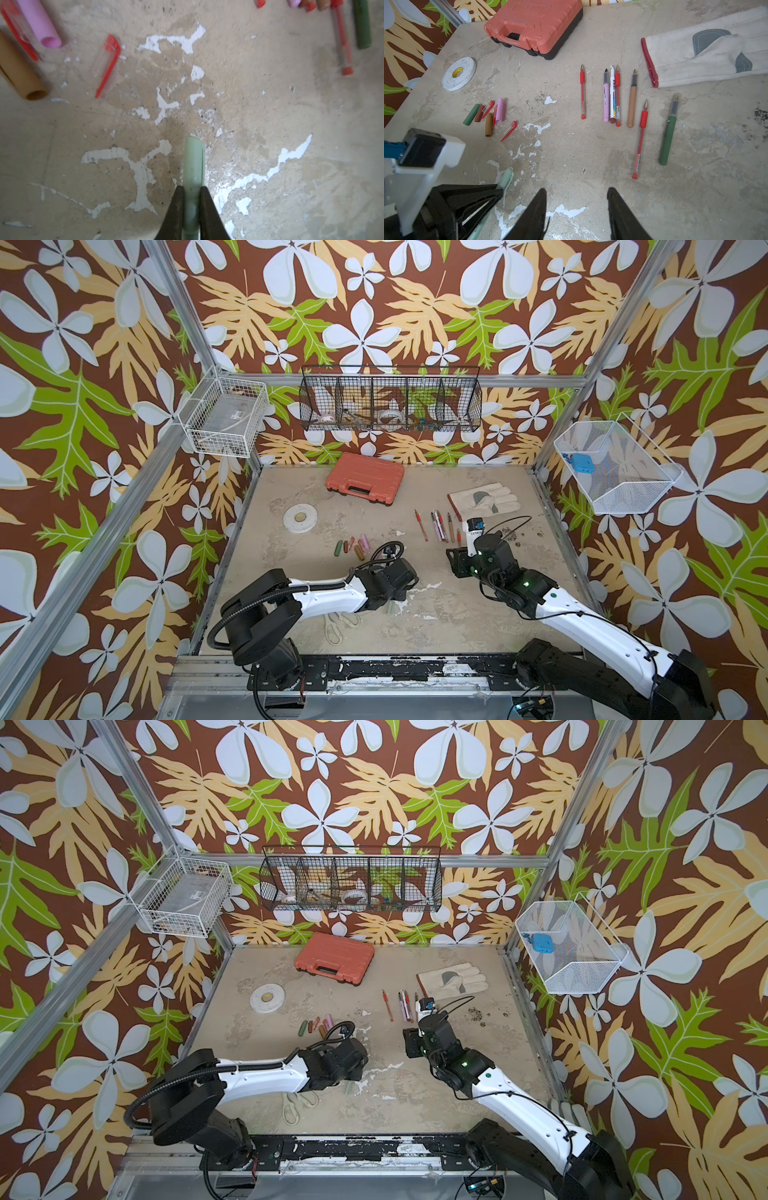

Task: Open the pen caps
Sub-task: 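Lift the pale green pen upright with the left gripper while the right gripper approaches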

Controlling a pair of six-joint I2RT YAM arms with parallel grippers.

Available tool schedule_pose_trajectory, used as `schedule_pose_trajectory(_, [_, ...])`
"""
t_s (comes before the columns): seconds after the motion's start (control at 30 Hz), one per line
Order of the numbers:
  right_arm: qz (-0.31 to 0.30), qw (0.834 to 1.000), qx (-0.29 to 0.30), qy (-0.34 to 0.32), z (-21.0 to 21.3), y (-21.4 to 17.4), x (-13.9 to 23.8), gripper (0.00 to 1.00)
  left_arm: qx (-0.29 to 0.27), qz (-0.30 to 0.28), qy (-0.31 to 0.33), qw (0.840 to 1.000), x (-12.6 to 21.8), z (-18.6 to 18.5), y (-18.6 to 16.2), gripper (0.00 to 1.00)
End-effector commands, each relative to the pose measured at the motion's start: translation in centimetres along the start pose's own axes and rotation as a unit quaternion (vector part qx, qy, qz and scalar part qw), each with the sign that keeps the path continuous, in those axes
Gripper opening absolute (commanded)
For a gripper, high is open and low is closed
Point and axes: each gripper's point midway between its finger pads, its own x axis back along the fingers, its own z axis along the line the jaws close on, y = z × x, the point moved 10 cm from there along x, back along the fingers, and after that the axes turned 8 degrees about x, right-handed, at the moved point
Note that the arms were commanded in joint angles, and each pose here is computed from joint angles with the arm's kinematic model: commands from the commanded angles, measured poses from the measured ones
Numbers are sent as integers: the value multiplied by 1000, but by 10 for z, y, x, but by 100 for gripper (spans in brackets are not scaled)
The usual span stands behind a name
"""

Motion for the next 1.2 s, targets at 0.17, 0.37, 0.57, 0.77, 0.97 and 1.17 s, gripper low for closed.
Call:
schedule_pose_trajectory(0.17, [-36, 997, 9, 61, 10, 12, 6, 48, 39, -80, -94, 992, 42, 5, 67, 9])
schedule_pose_trajectory(0.37, [-66, 978, 29, 193, 31, 23, 14, 49, 110, -135, -187, 967, 68, 26, 116, 9])
schedule_pose_trajectory(0.57, [-67, 944, 63, 318, 51, 29, 9, 48, 108, -210, -278, 931, 95, 21, 131, 8])
schedule_pose_trajectory(0.77, [-68, 924, 88, 367, 62, 36, -4, 48, 107, -244, -335, 904, 98, 24, 127, 7])
schedule_pose_trajectory(0.97, [-66, 919, 89, 380, 59, 27, -20, 47, 96, -232, -325, 912, 76, 31, 114, 6])
schedule_pose_trajectory(1.17, [-79, 921, 71, 375, 47, 16, -24, 46, 83, -215, -351, 908, 70, 31, 106, 6])
